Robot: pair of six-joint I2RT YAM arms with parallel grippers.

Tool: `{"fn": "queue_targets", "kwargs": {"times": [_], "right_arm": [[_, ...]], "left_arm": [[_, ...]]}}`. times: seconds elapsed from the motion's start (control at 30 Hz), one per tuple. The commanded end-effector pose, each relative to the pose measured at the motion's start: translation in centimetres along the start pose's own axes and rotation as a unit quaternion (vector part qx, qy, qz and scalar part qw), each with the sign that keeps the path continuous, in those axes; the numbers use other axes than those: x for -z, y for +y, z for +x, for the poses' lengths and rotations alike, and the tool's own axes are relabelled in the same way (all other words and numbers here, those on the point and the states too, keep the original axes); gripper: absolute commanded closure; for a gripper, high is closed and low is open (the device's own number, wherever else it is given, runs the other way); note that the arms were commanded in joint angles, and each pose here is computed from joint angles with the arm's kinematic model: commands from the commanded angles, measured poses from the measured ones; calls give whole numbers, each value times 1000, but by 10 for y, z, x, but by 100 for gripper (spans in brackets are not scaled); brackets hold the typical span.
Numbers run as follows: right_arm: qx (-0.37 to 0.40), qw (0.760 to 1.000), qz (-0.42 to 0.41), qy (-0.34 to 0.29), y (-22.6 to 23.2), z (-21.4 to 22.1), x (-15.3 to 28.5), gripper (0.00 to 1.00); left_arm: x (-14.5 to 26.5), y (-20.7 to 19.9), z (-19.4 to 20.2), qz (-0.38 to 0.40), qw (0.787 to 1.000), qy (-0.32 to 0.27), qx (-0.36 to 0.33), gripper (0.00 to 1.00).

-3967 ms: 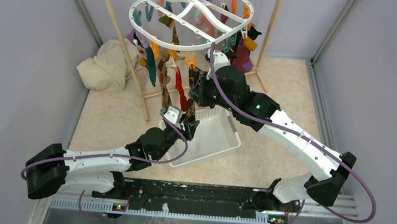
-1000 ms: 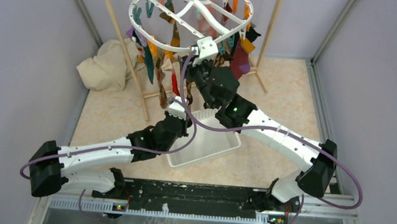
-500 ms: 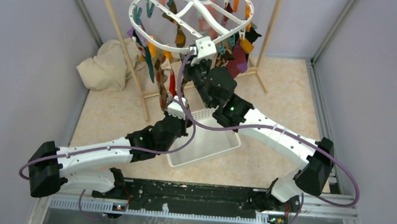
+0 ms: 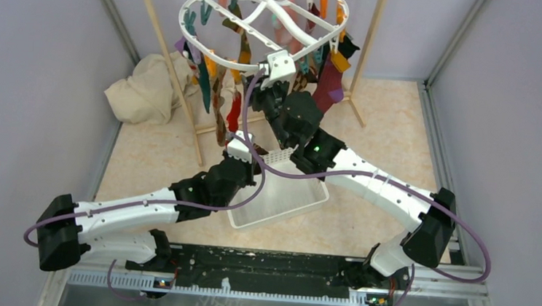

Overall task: Remove the socks clipped to the hanger
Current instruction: Remove the sock from the hanger, then place the sock in the bin.

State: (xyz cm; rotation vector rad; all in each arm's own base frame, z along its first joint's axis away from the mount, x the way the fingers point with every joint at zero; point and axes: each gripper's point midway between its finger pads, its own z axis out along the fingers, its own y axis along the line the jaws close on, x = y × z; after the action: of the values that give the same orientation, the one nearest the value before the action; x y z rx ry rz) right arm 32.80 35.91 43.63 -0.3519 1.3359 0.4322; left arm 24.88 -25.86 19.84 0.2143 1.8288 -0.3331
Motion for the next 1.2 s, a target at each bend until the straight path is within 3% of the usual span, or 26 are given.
{"fn": "queue_targets", "kwargs": {"times": [0.0,0.23,0.4,0.67,0.87,1.17], "right_arm": [[-28,999,17,-25,-10,-26,12,38],[-45,999,28,5,-27,-5,44,18],[-74,996,52,18,-51,4,81,11],[-99,989,108,26,-99,9,142,8],[-100,986,126,33,-114,14,162,7],[-99,985,127,66,-114,41,171,6]], "left_arm": [[7,-9,-19,21,1000,-15,16,100],[17,-29,-43,68,998,-2,16,100],[30,-45,-67,111,993,5,24,100],[48,-74,-82,190,980,26,51,100],[45,-84,-62,210,974,44,67,100],[29,-79,4,194,972,74,113,98]]}}
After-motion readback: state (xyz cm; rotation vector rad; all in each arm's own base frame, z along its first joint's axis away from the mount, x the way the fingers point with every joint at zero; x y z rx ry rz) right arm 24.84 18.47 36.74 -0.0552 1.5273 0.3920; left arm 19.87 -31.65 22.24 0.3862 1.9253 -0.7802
